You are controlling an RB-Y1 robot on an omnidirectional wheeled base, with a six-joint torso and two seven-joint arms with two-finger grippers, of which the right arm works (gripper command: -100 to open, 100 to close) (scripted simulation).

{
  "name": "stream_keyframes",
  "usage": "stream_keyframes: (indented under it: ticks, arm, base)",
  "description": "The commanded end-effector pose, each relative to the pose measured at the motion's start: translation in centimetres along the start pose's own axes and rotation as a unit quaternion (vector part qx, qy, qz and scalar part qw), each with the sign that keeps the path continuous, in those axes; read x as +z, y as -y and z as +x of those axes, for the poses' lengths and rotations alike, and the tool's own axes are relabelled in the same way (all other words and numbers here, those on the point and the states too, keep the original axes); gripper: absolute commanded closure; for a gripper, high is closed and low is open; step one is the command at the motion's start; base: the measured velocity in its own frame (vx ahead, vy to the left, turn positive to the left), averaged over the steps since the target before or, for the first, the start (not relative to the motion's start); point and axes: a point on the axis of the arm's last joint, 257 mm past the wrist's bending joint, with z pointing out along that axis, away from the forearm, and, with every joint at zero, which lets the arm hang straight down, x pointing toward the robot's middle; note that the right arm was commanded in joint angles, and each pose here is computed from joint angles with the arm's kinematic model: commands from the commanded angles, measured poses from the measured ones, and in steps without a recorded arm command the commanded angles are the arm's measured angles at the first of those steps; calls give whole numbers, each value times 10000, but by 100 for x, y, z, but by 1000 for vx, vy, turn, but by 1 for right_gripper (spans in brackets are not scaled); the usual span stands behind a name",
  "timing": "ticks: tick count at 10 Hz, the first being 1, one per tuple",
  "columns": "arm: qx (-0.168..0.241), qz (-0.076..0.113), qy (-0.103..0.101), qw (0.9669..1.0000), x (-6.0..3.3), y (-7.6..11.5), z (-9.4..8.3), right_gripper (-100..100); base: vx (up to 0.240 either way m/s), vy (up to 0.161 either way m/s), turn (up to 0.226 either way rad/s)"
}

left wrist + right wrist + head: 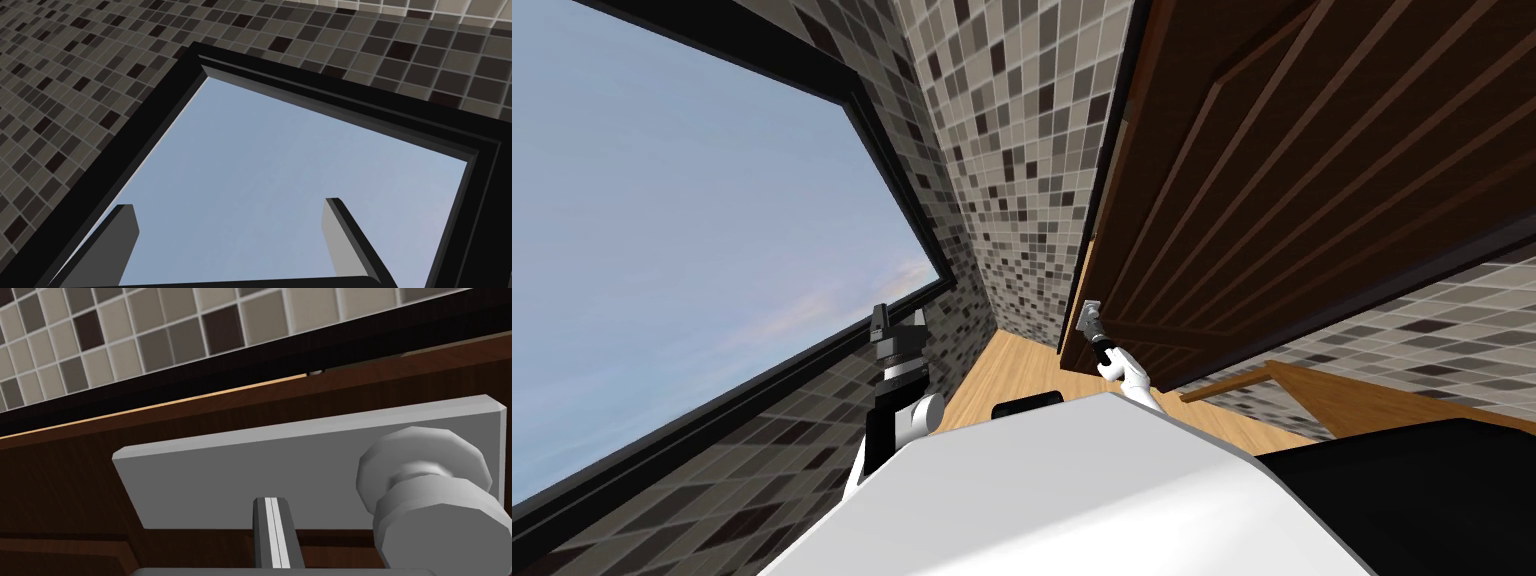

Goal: Pull the door open

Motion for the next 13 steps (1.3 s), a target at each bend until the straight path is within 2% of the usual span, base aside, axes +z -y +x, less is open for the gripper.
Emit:
stream_keyframes:
  ticks: [1, 3, 4, 5, 7, 8, 10, 11, 12, 13]
  arm:
    - [400, -18, -135, 9991, -14, 4, 100, -100]
    - [951, -39, -311, 9950, -37, 13, 240, -100]
    - [1250, -51, -410, 9913, -52, 14, 317, -100]
    - [1302, -49, -410, 9906, -52, 14, 317, -100]
    - [1948, -73, -623, 9788, -87, 6, 480, -100]
    - [1995, -70, -623, 9779, -87, 6, 480, -100]
    - [2644, -95, -845, 9607, -129, -19, 644, -100]
    - [2711, -89, -846, 9588, -129, -19, 644, -100]
    - [3027, -102, -957, 9482, -152, -37, 723, -100]
    - [3065, -98, -958, 9470, -152, -37, 723, -100]
  base:
    - [-16, 21, -113]
    - [-24, 29, -113]
    - [-30, 37, -154]
    - [-12, 17, -57]
    - [-14, 11, -133]
    - [-22, 11, -87]
    - [-34, 11, -126]
    - [-31, 13, -64]
    - [-24, 12, -107]
    - [-16, 11, -65]
